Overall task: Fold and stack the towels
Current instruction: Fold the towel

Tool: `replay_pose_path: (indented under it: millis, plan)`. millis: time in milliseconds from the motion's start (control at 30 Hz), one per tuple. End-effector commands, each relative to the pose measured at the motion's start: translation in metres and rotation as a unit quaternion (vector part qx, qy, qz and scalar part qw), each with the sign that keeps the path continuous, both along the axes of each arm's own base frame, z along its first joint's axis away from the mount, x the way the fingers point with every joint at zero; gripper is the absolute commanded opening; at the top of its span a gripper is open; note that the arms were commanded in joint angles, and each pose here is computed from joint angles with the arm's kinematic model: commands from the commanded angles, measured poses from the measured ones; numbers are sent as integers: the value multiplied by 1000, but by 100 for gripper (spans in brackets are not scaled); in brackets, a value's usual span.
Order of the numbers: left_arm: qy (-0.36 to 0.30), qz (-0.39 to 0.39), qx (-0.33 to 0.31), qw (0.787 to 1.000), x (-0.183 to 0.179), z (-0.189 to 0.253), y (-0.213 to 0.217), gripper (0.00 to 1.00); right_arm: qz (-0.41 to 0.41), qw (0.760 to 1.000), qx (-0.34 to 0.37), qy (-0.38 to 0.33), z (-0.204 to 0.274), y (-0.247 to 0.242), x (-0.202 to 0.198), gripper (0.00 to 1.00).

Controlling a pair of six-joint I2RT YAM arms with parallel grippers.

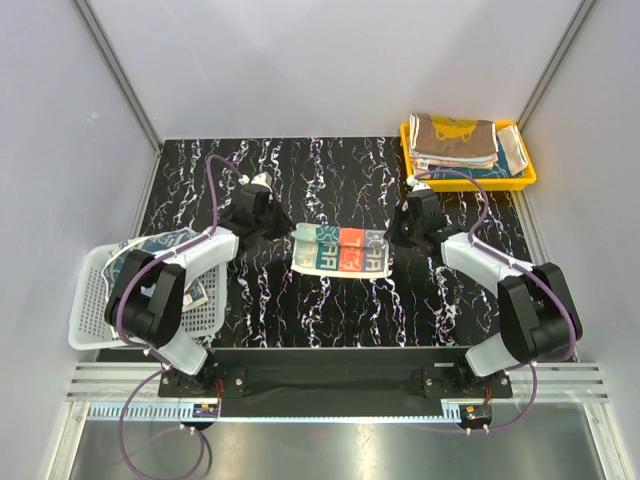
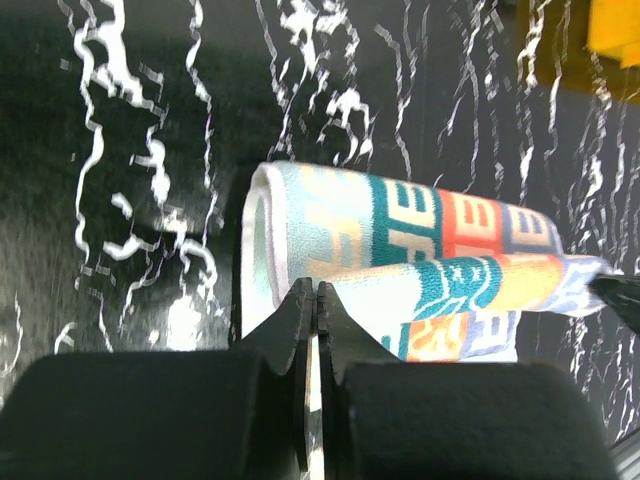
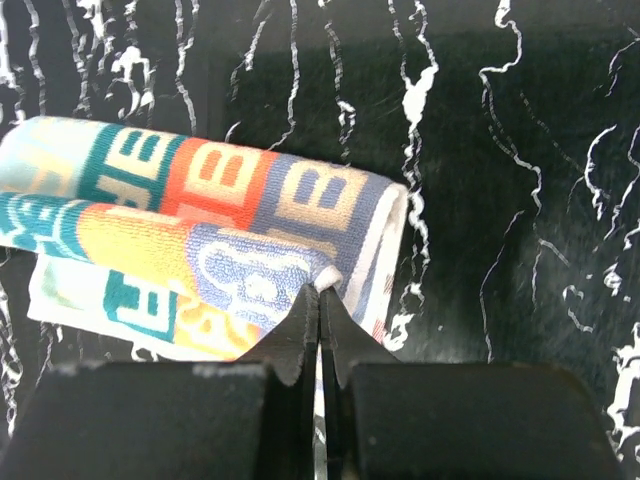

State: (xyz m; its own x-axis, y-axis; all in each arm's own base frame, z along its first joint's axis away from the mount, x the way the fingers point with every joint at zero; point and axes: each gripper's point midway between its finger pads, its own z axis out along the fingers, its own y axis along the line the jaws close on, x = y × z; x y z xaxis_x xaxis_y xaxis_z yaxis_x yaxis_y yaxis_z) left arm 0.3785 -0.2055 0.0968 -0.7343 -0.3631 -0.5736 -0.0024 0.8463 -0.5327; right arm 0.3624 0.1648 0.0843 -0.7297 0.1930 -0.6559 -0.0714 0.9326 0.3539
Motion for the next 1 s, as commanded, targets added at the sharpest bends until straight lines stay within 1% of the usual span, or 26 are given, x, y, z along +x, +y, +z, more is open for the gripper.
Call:
replay_pose_path:
  millis: [0, 100, 233, 500, 833, 967]
  plan:
    - [-14, 15, 5, 1000, -5, 8, 6, 0, -9, 999, 3, -33, 22, -1, -3, 0]
    - [-7, 11, 6, 1000, -13, 2, 6, 0, -16, 999, -5, -35, 22, -5, -9, 0]
    - [-1, 10, 11, 1000, -20, -5, 7, 0, -13, 999, 1, -33, 19, -3, -18, 0]
    - [10, 2, 15, 1000, -33, -18, 4, 0, -11, 1000, 5, -21, 0, -2, -35, 0]
    - [3, 0, 15, 1000, -40, -11, 6, 0, -14, 999, 9, -35, 10, -3, -38, 0]
    - [15, -6, 18, 1000, -51, -22, 6, 0, -18, 999, 11, -40, 9, -5, -40, 2]
